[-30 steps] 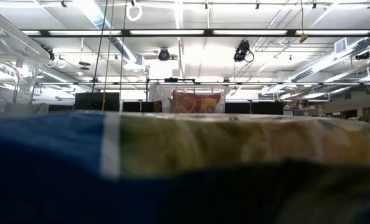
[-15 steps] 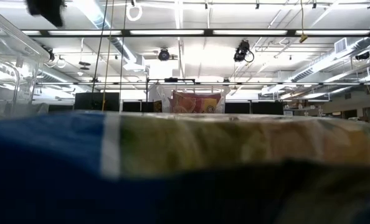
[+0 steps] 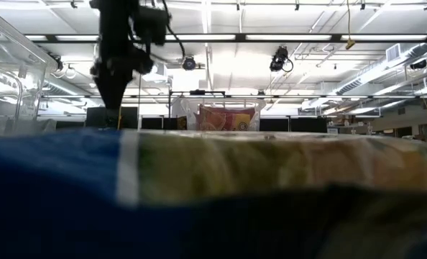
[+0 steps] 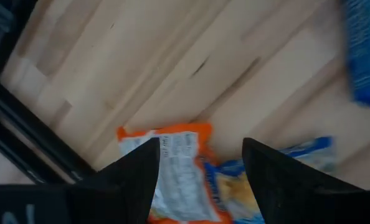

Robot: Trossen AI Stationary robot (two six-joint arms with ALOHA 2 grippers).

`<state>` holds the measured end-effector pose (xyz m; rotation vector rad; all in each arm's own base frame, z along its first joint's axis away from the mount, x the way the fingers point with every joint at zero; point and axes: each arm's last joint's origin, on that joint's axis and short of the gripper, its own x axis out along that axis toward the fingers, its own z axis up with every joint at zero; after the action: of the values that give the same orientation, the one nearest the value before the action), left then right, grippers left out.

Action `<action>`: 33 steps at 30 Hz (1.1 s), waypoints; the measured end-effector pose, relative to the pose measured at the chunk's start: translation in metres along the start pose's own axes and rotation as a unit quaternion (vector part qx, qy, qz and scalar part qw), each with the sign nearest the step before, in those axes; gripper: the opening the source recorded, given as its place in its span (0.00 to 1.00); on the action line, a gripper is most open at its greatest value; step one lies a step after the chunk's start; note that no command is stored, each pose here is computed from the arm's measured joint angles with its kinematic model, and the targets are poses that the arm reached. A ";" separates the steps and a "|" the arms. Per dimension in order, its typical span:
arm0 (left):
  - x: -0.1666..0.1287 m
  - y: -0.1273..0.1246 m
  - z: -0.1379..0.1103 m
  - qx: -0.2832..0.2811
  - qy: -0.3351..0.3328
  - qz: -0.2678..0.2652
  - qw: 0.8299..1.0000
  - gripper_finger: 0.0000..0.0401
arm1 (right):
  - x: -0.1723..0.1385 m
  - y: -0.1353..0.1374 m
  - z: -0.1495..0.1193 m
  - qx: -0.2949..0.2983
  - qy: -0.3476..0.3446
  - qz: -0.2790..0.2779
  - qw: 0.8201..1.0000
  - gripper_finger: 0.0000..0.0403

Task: Sort Maruchan noodles
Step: Put the orange noodle pack into the bottom left transparent bin

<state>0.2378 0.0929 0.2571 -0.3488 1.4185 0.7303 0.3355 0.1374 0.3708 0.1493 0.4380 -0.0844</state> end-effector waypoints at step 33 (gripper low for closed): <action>0.123 -0.010 0.005 0.019 0.196 0.048 0.979 0.55 | 0.003 -0.008 -0.003 -0.003 0.022 -0.019 1.000 0.52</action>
<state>0.2464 0.1187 0.1370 -0.4129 1.8289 0.7380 0.3362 0.1294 0.3661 0.1370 0.4844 -0.1170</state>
